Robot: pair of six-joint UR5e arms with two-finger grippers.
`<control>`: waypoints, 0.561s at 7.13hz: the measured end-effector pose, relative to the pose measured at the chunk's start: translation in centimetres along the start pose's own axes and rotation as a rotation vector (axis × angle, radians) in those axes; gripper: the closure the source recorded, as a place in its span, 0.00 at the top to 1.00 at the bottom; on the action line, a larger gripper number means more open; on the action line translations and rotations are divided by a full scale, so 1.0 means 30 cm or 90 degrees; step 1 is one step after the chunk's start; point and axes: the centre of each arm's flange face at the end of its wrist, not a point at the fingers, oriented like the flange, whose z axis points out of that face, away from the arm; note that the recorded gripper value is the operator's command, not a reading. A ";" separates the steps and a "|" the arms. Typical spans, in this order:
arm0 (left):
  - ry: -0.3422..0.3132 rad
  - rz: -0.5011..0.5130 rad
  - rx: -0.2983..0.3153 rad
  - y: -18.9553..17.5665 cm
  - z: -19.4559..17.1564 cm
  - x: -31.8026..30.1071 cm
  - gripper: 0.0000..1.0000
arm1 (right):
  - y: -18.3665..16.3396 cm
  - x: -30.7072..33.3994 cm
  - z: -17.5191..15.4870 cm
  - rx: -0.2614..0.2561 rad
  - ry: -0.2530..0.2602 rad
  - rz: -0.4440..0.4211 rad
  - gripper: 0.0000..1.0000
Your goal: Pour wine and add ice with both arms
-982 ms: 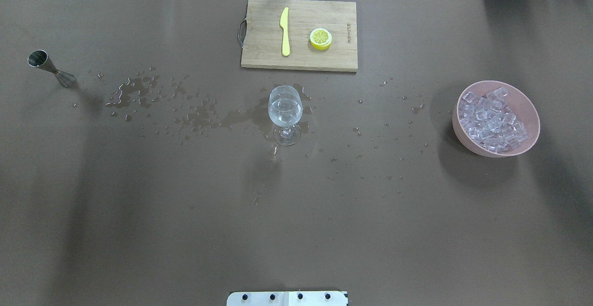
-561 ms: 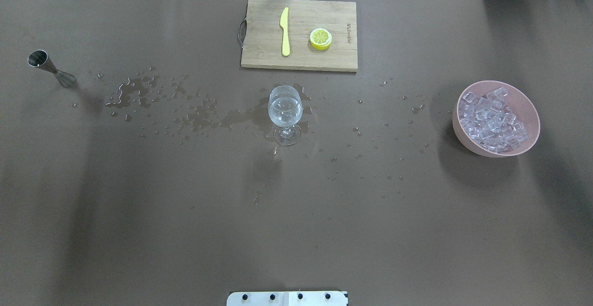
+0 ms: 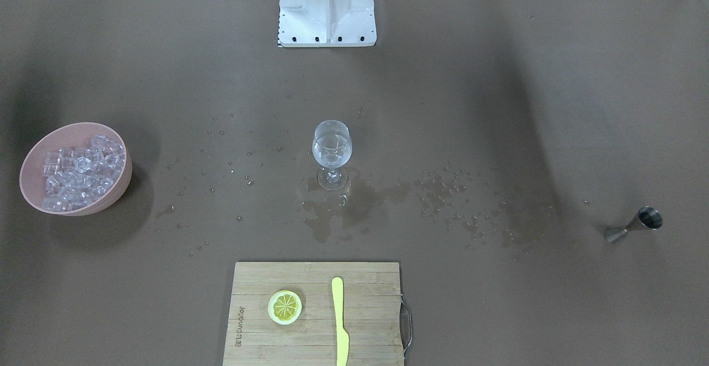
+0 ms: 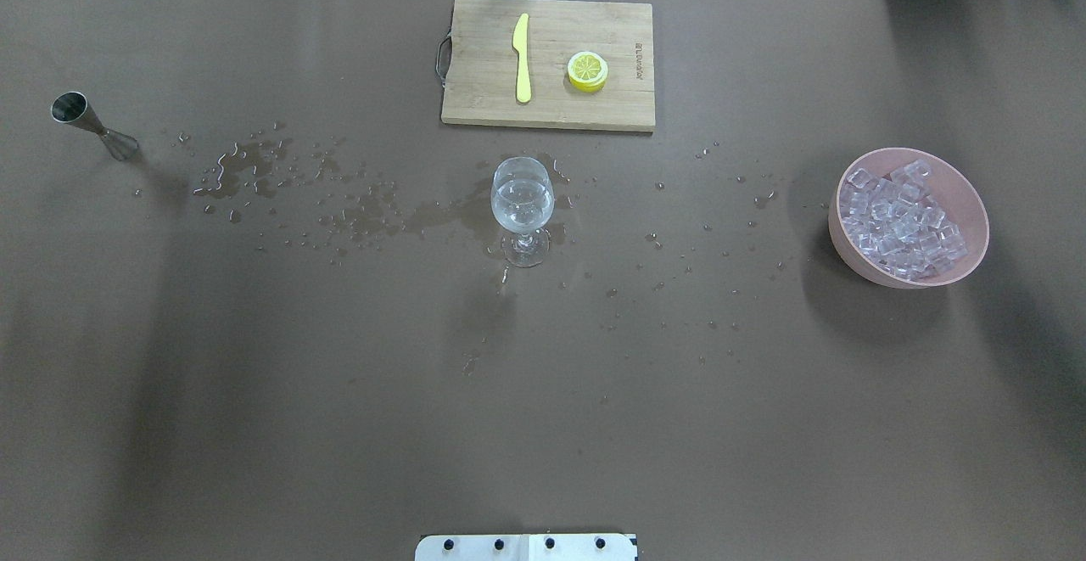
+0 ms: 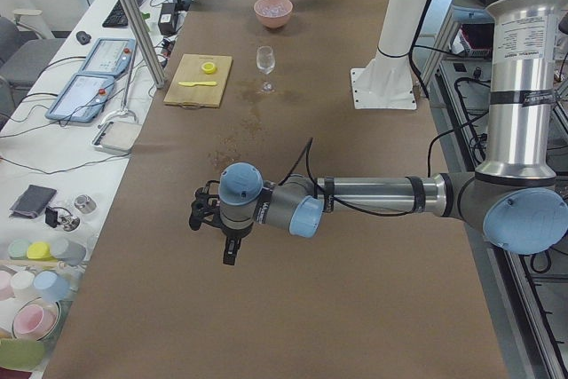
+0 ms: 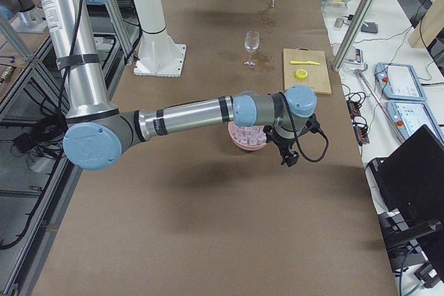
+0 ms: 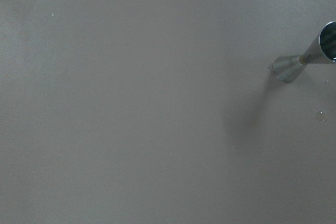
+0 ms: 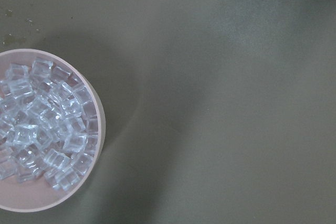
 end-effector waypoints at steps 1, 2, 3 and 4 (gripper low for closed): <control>0.010 0.015 0.013 0.003 0.005 -0.001 0.98 | 0.002 0.001 0.002 -0.001 -0.001 0.001 1.00; 0.023 0.041 0.035 -0.001 0.003 0.011 0.98 | 0.003 0.002 0.003 -0.001 -0.001 0.002 1.00; 0.030 0.073 0.063 -0.008 0.000 0.023 0.98 | 0.003 0.001 0.003 0.000 -0.003 0.003 1.00; 0.034 0.095 0.077 -0.016 0.007 0.037 0.98 | 0.003 0.001 0.003 0.000 -0.004 0.003 1.00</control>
